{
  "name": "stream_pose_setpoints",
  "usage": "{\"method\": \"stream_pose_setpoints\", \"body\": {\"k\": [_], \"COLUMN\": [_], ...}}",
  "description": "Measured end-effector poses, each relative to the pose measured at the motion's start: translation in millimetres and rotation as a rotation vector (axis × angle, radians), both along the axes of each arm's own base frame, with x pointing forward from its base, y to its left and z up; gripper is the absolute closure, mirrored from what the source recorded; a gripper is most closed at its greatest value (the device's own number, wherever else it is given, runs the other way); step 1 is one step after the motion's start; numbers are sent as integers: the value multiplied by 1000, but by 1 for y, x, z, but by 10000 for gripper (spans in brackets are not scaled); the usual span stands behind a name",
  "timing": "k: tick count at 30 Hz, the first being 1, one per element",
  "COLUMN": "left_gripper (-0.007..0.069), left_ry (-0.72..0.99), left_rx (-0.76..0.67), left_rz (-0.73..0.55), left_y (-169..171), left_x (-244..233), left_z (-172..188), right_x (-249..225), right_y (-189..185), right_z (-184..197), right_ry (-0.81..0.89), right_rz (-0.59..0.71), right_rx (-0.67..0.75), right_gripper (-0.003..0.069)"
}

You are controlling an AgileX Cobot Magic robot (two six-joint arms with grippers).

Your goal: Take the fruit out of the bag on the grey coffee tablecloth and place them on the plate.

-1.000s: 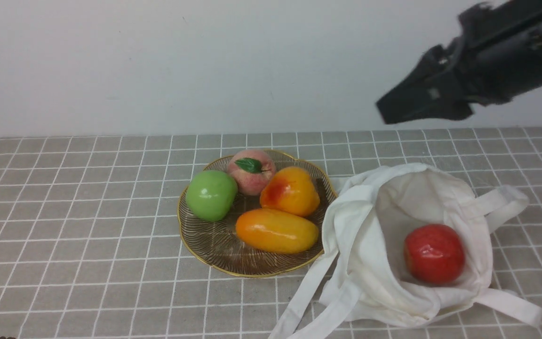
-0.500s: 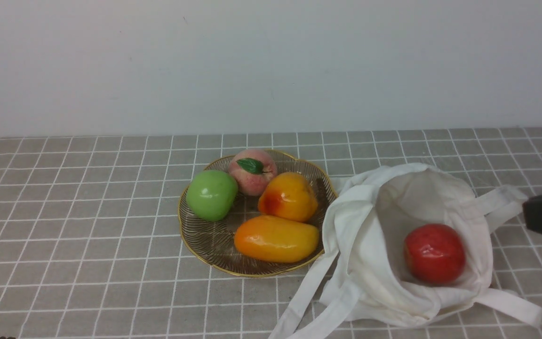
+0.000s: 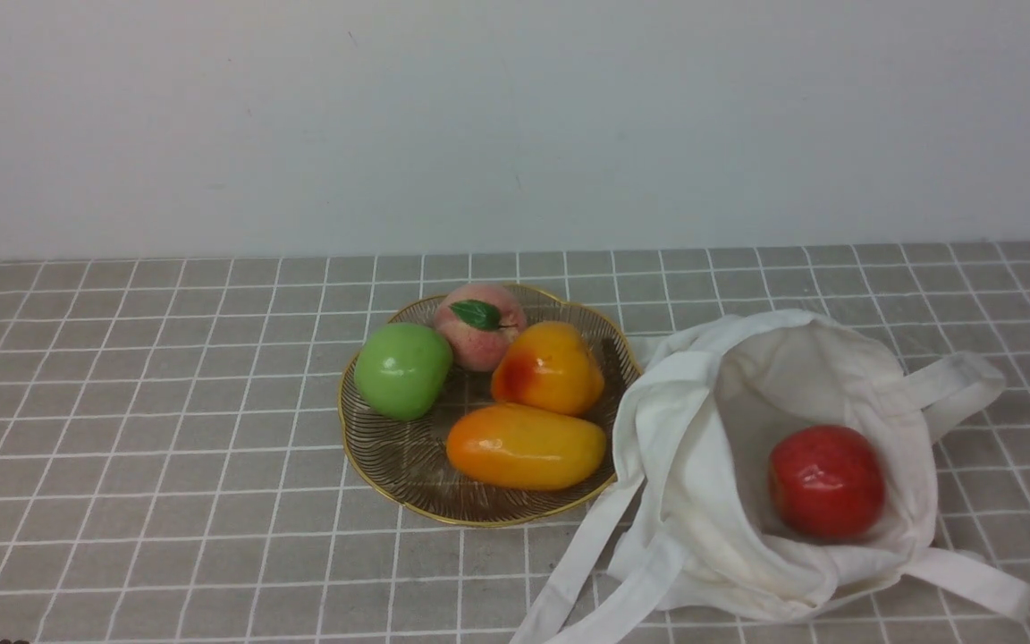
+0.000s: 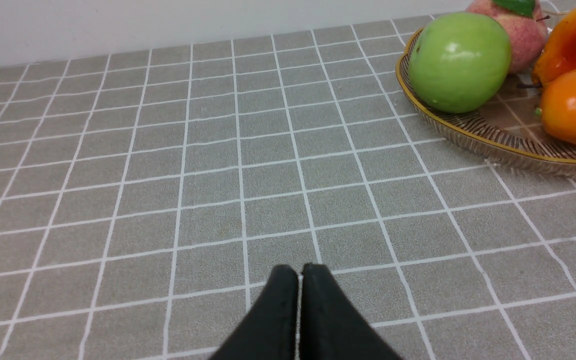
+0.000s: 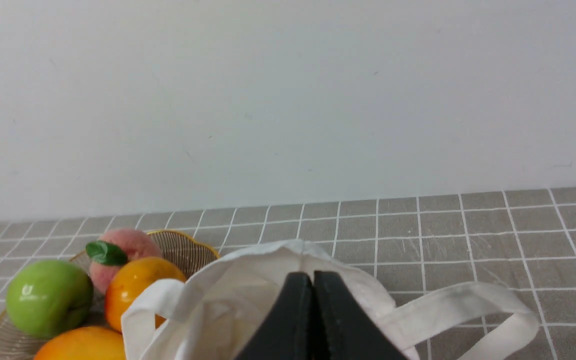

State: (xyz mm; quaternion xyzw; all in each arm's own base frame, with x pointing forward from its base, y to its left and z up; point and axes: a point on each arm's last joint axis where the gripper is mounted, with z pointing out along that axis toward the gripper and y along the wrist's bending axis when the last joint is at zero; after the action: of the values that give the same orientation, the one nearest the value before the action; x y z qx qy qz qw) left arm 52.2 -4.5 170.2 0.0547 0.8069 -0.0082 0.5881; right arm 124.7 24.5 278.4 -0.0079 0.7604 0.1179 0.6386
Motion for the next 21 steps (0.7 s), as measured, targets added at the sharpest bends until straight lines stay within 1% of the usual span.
{"method": "stream_pose_setpoints", "body": {"k": [21], "left_gripper": [633], "left_ry": [0], "left_rx": [0], "left_rz": [0], "left_y": [0], "left_x": [0], "left_z": [0], "right_x": [0], "right_y": [0], "right_z": [-1], "right_ry": [5], "right_rz": [-3], "right_rx": [16], "right_gripper": [673]}}
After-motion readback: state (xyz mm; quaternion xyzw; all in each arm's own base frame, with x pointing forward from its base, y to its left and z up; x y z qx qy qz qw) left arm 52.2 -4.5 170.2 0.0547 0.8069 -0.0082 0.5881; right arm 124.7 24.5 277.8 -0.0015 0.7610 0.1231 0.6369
